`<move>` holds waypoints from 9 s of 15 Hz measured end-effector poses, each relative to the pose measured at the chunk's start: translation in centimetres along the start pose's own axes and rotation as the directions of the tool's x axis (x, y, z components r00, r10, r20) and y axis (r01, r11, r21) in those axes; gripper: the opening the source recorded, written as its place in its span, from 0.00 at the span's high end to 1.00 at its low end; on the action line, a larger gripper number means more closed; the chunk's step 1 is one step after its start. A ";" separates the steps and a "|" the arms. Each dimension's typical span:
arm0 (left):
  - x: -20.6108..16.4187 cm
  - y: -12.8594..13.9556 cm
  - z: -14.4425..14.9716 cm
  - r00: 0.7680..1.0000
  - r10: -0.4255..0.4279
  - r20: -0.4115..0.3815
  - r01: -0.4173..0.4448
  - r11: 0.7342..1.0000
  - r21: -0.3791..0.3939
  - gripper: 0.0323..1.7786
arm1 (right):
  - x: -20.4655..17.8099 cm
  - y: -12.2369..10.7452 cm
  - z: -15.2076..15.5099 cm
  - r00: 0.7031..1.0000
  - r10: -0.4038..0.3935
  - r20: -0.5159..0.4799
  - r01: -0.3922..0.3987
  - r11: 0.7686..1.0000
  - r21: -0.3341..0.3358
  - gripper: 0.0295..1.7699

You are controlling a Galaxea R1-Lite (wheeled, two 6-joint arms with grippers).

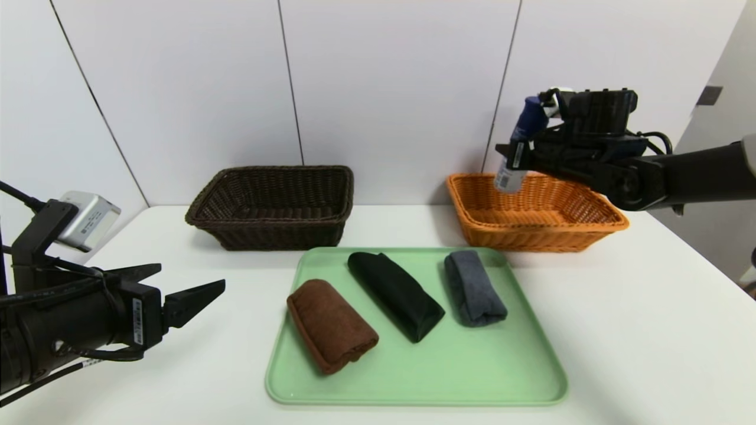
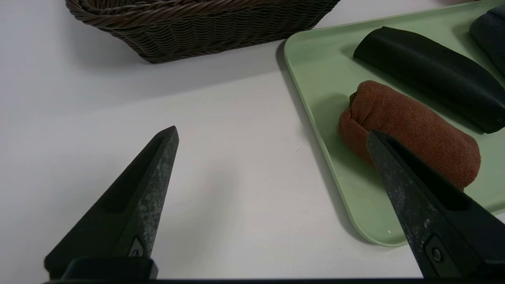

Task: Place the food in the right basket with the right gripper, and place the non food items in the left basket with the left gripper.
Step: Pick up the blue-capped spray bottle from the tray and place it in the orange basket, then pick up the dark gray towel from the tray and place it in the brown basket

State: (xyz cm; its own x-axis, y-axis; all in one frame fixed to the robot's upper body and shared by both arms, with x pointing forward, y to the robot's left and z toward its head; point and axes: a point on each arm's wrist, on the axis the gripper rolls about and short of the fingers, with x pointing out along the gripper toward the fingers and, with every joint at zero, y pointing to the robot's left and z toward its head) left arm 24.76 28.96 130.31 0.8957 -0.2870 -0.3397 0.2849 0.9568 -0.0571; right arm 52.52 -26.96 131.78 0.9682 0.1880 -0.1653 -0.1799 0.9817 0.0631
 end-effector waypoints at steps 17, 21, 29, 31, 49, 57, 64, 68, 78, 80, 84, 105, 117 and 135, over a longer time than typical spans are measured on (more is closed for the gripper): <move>0.0 0.0 0.0 1.000 0.000 -0.003 0.000 1.000 0.003 0.05 | 2.8 -0.3 -6.0 0.997 -0.023 -0.073 0.023 1.000 -0.003 0.55; 0.1 0.0 -0.1 1.000 -0.001 -0.007 0.001 1.000 0.005 0.05 | 3.2 -0.4 -6.2 0.998 -0.022 -0.052 0.021 1.000 -0.003 0.55; 0.2 0.0 -0.2 1.000 -0.001 -0.014 0.001 1.000 0.004 0.05 | 3.9 -0.5 -6.8 1.000 -0.027 -0.010 0.027 0.999 -0.025 0.30; 0.2 0.0 -0.2 1.000 -0.001 -0.014 0.001 1.000 0.005 0.05 | 3.6 -0.5 -6.8 1.000 -0.019 -0.012 0.018 1.000 -0.019 0.24; -1.4 -0.2 3.5 0.999 0.041 0.036 -0.039 0.998 -0.039 0.05 | -14.5 3.2 9.8 0.999 0.015 -0.043 -0.021 0.992 -0.124 0.05; -5.1 -1.9 6.1 0.975 -0.040 -0.220 0.041 0.999 -0.001 0.05 | -23.6 5.1 11.3 0.893 0.057 -0.446 -0.094 0.994 -0.062 0.04; -4.9 -2.4 6.4 0.964 -0.063 -0.258 0.064 0.998 -0.004 0.05 | -19.7 11.0 7.9 0.767 0.079 -0.637 -0.005 0.993 0.116 0.04; -4.8 -2.6 6.1 0.960 -0.079 -0.268 0.076 0.997 -0.021 0.05 | -17.1 13.6 5.3 0.718 0.007 -0.697 0.051 0.997 0.063 0.04; -5.2 -2.9 5.8 0.959 -0.102 -0.266 0.102 0.995 -0.013 0.05 | -10.3 15.6 -1.8 0.563 -0.154 -0.812 0.155 0.985 -0.080 0.04; -5.4 -2.9 5.7 0.959 -0.103 -0.264 0.103 0.995 -0.012 0.05 | -9.5 15.8 -2.7 0.547 -0.169 -0.820 0.160 0.982 -0.096 0.04; -5.6 -2.9 5.6 0.959 -0.103 -0.263 0.104 0.995 -0.012 0.05 | -8.2 16.2 -3.7 0.552 -0.167 -0.817 0.180 0.981 -0.079 0.04; -5.3 -2.9 5.5 0.959 -0.103 -0.263 0.106 0.994 -0.006 0.05 | -5.2 16.6 -7.1 0.525 -0.187 -0.830 0.197 0.976 -0.095 0.04; -4.9 -2.9 5.5 0.957 -0.101 -0.270 0.103 0.995 -0.006 0.05 | -5.0 16.6 -7.5 0.522 -0.216 -0.825 0.206 0.971 -0.123 0.89; -5.3 -2.8 4.9 0.954 -0.090 -0.285 0.092 0.996 -0.005 0.05 | -10.3 22.9 6.2 0.902 0.396 -0.172 -0.356 0.908 0.223 0.89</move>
State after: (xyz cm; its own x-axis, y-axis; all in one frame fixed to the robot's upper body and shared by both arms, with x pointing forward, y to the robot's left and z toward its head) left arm 20.91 27.56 136.82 0.7320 -0.3466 -0.5865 0.3646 0.9266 -0.0926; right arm 39.55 -6.64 141.00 0.7722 0.5634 -0.2937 -0.4687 0.8172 0.3355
